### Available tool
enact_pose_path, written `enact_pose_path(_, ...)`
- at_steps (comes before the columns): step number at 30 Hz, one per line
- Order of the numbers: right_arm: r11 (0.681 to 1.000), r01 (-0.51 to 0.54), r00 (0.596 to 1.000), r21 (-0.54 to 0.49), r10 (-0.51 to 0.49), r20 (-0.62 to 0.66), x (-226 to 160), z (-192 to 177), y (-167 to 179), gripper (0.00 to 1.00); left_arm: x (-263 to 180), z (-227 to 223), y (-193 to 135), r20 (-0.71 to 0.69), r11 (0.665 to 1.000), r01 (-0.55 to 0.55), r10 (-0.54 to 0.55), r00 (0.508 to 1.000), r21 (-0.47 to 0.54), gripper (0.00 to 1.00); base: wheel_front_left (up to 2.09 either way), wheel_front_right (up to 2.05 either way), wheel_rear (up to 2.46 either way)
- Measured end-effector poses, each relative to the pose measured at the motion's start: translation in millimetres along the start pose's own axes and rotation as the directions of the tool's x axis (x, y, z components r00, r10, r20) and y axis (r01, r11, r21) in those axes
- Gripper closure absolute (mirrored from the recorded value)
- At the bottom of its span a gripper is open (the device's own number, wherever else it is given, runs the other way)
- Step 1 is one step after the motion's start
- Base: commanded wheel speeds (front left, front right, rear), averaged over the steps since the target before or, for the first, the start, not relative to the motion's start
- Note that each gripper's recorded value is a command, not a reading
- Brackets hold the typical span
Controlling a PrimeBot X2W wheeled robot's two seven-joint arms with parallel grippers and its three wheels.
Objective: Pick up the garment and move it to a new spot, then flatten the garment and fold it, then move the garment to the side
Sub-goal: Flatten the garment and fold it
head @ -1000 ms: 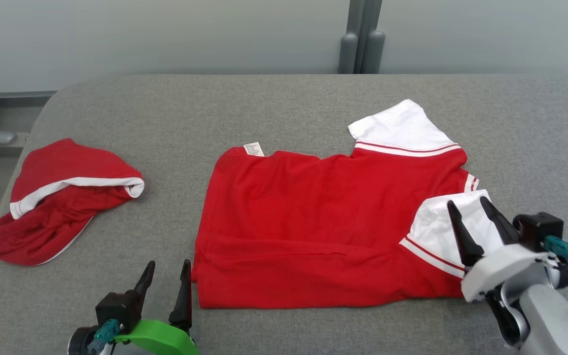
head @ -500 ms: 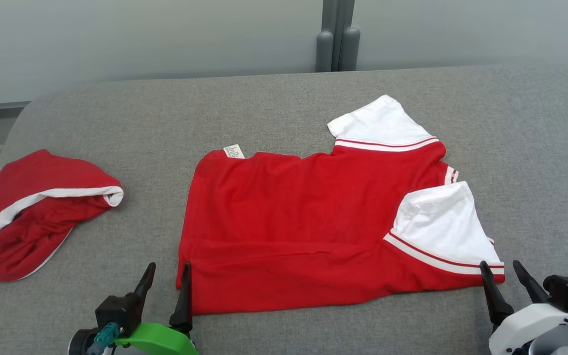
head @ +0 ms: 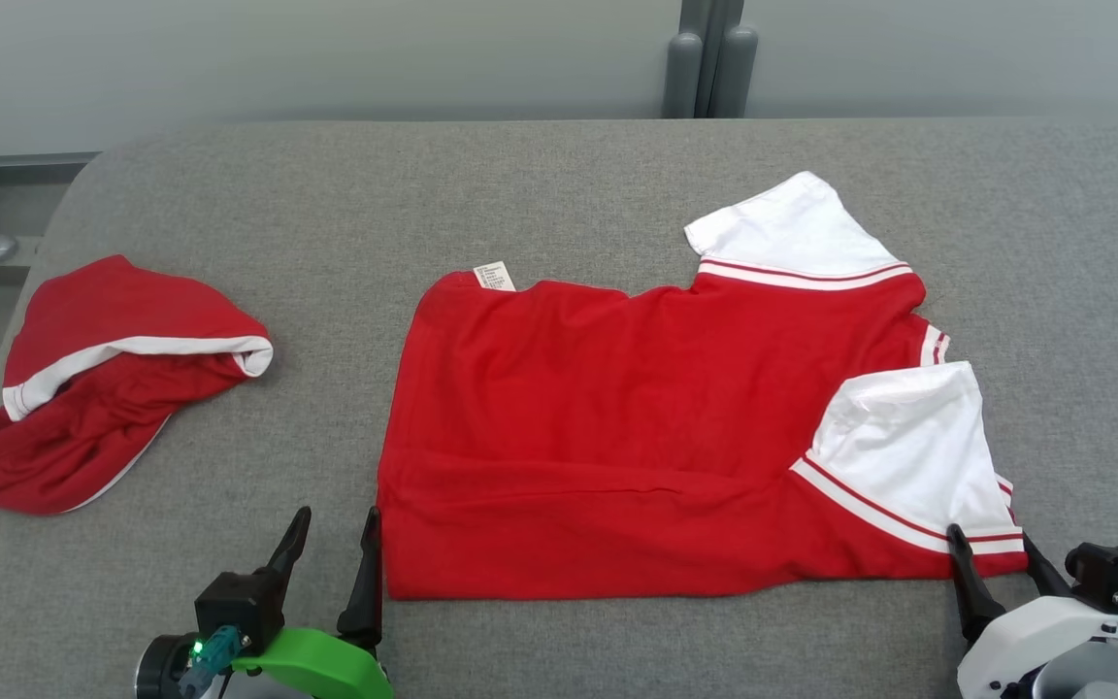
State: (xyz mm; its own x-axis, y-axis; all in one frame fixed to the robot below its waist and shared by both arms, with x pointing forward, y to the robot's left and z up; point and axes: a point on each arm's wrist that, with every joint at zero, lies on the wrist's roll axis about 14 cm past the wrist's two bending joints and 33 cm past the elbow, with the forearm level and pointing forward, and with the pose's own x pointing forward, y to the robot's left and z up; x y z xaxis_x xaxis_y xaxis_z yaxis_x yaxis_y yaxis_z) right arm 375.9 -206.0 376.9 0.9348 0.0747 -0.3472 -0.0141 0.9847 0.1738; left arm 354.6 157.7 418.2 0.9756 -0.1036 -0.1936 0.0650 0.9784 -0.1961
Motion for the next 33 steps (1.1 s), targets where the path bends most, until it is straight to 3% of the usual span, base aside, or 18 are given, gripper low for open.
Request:
enact_pose_path(3,1.0,0.0,1.0,0.015,0.0,-0.023,1,-7,1,0.0,0,-1,2,-0.004,1.0,-0.005,0.005,1.0,0.008,0.0,0.0,0.0,0.0)
enact_pose_path(4,1.0,0.002,1.0,0.02,-0.001,-0.025,2,-8,0,0.22,0,-1,3,-0.004,1.0,-0.007,0.007,1.0,0.008,0.0,0.0,0.0,0.0)
enact_pose_path(6,1.0,0.002,1.0,0.028,-0.002,-0.027,4,-7,1,1.0,1,-2,2,-0.007,1.0,-0.003,0.003,1.0,0.013,0.0,0.0,0.0,0.0)
enact_pose_path(27,0.999,0.03,0.999,0.011,-0.031,0.019,1,11,-21,1.0,11,-26,-34,-0.09,0.994,0.106,-0.109,0.99,-0.037,0.0,0.0,0.0,0.0)
enact_pose_path(33,1.0,0.031,0.999,0.004,-0.031,0.015,2,10,-23,1.0,16,-37,-28,-0.141,0.993,0.117,-0.117,0.983,-0.012,0.0,0.0,0.0,0.0)
